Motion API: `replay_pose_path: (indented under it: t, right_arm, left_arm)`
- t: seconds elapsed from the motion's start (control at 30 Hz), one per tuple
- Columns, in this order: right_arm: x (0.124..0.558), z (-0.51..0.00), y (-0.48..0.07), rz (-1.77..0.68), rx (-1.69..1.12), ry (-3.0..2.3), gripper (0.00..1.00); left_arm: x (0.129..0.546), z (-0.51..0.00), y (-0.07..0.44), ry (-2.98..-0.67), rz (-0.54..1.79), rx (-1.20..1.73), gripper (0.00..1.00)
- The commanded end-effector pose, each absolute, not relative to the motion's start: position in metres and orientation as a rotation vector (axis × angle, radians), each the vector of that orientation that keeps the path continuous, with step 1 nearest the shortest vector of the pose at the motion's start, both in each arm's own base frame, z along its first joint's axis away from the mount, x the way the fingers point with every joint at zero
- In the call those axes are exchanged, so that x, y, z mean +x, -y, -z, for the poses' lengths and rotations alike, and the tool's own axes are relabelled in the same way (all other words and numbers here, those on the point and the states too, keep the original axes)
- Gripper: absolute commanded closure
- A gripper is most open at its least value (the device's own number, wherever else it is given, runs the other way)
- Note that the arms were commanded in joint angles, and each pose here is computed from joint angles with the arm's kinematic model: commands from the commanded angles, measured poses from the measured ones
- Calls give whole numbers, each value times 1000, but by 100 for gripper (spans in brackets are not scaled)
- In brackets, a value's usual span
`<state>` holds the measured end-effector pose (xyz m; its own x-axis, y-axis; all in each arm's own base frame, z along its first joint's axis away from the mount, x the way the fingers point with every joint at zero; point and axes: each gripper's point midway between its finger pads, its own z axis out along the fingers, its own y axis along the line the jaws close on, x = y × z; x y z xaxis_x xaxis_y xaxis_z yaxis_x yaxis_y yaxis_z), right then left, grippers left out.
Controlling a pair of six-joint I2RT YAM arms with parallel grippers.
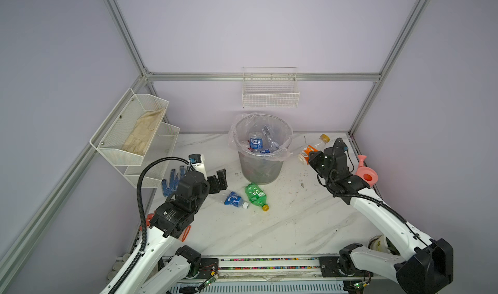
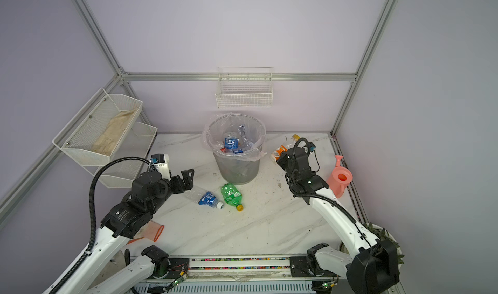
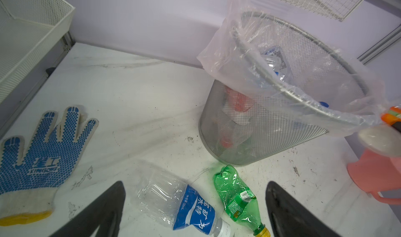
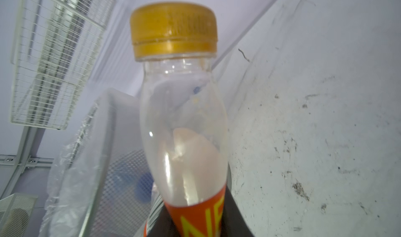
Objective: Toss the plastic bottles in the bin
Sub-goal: 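Raise the orange-label bottle over the wastebasket and open the right gripper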
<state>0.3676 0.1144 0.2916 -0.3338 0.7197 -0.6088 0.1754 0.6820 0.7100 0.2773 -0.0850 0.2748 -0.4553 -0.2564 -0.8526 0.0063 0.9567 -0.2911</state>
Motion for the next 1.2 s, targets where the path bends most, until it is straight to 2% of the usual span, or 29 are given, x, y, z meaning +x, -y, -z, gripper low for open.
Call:
replay_pose_path:
  t: [0.0,0.1,0.5,0.9,1.17]
  right_arm:
    - [355,-348,-109,-610,516,-1764,100]
    - [341,-403,-118,-713,382,-1621,100]
    - [304,-556,-142,-827,58,-1384,100]
    - [301,-623,-148,-808,-32,-1270,100]
    - [325,-630,-165,-805,-71,-1299,100]
  left_arm:
    - [285,-260,95,-2028,398,-222,2]
    - [288,-243,100,-2063,419,-243,2]
    - [294,-193,96,-2187,449,-372,2]
    - [295,-184,97,-2202,477,-376,4]
    - [296,-187,100,-2207,483,-360,5]
